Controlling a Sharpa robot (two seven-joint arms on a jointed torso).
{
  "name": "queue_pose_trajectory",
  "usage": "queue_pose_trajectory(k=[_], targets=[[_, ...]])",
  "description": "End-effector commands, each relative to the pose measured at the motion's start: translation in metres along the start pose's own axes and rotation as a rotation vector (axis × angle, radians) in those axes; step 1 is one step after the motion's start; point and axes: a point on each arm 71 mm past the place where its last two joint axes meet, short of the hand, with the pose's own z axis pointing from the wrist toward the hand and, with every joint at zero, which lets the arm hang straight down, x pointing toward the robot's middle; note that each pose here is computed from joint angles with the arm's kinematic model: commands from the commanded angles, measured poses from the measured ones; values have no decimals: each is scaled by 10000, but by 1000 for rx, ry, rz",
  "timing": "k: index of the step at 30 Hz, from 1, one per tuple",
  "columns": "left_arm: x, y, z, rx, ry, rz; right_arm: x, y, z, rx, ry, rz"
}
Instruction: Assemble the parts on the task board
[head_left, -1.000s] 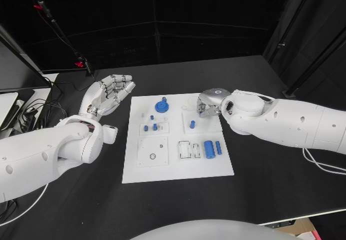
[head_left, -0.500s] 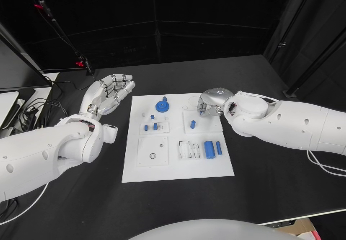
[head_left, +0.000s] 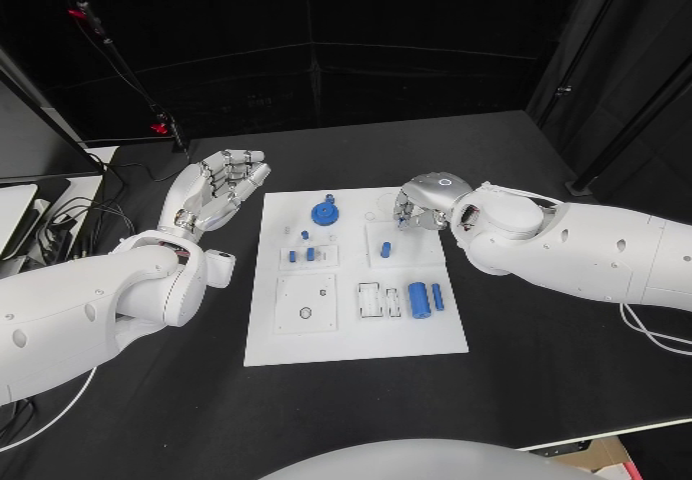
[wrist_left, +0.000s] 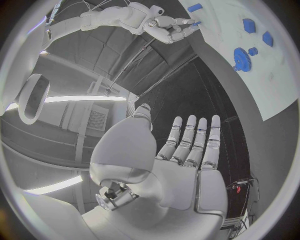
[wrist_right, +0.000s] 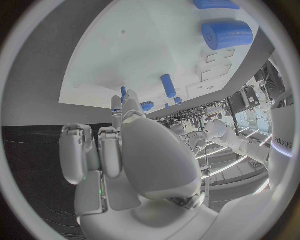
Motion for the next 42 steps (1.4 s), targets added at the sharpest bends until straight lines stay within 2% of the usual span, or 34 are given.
queue_pose_trajectory(k=[1,13,22,29,38,42], targets=[[-1,-80,1,105,3,-5,-55,19,-17,-24,-53,4],[-6,-76,5,104,0,-2,-146,65,-166,-48,-86,23],[1,-74,10,104,1,-2,-256,240,-195,-136,-172,52],[1,-74,10,104,1,-2,-287,396,-170,-191,-204,69],[0,-73,10,103,1,-2,-300,702,-131,-266,-194,98],[3,-74,11,103,1,-2,-296,856,-113,-294,-169,114]])
